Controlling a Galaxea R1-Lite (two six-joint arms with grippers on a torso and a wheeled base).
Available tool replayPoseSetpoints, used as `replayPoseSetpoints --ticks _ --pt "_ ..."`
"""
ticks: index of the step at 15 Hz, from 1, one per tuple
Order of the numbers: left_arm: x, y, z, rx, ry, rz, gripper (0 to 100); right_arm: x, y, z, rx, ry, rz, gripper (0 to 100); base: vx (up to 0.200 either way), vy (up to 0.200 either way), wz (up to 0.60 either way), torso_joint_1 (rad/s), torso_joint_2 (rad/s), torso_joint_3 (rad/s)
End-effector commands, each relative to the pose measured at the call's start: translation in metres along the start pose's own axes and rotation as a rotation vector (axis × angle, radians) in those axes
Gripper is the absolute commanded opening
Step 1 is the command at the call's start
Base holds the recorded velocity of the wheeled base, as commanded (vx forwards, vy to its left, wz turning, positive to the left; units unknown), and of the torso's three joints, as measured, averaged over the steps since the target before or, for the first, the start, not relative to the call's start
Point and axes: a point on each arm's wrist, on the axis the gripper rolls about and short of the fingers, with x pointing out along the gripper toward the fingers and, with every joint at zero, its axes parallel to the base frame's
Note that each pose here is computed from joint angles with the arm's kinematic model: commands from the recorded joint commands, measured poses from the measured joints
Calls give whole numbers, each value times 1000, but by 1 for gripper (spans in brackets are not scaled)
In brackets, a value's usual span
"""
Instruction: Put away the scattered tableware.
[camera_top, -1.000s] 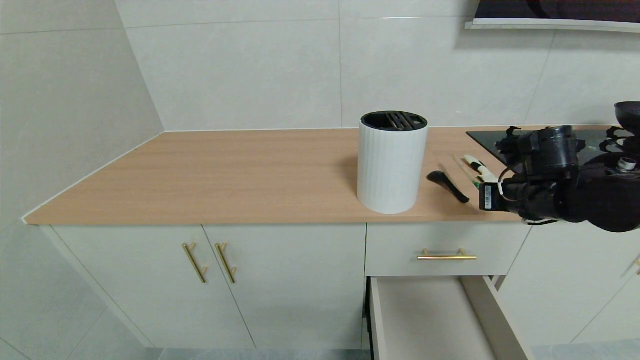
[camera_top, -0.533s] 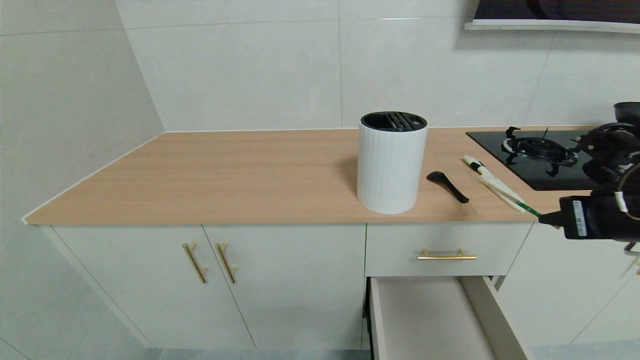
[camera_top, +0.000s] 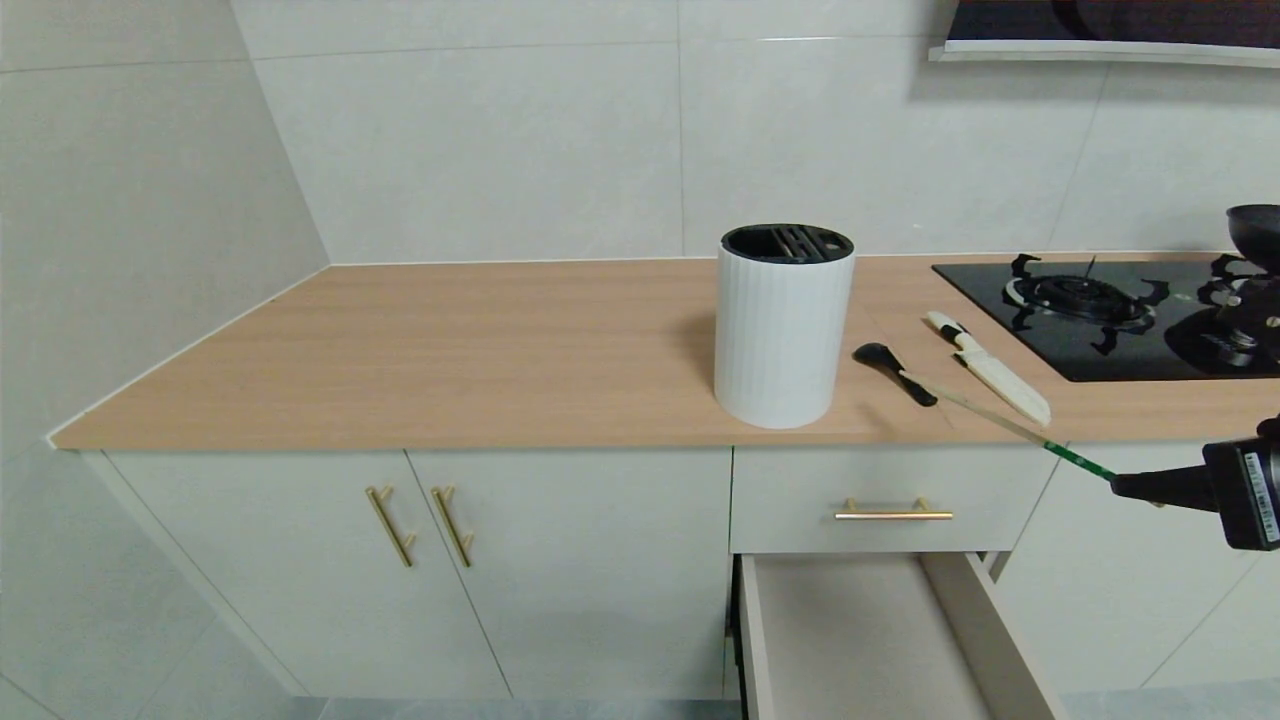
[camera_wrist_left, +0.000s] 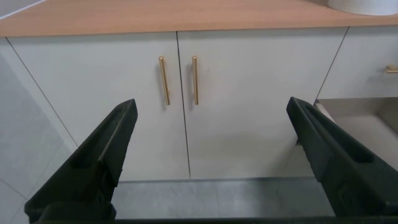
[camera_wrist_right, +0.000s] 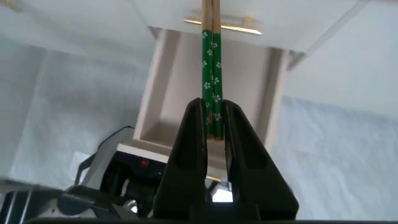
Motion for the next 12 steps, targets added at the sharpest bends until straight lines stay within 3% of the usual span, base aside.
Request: replayPoseSetpoints --ticks 1,12 --pt "0 0 0 1 1 0 100 3 0 -3 -7 15 6 0 0 0 0 0 0 0" --pt "0 0 0 0 1 0 100 26 4 -12 -51 36 28 0 0 0 0 0 0 0"
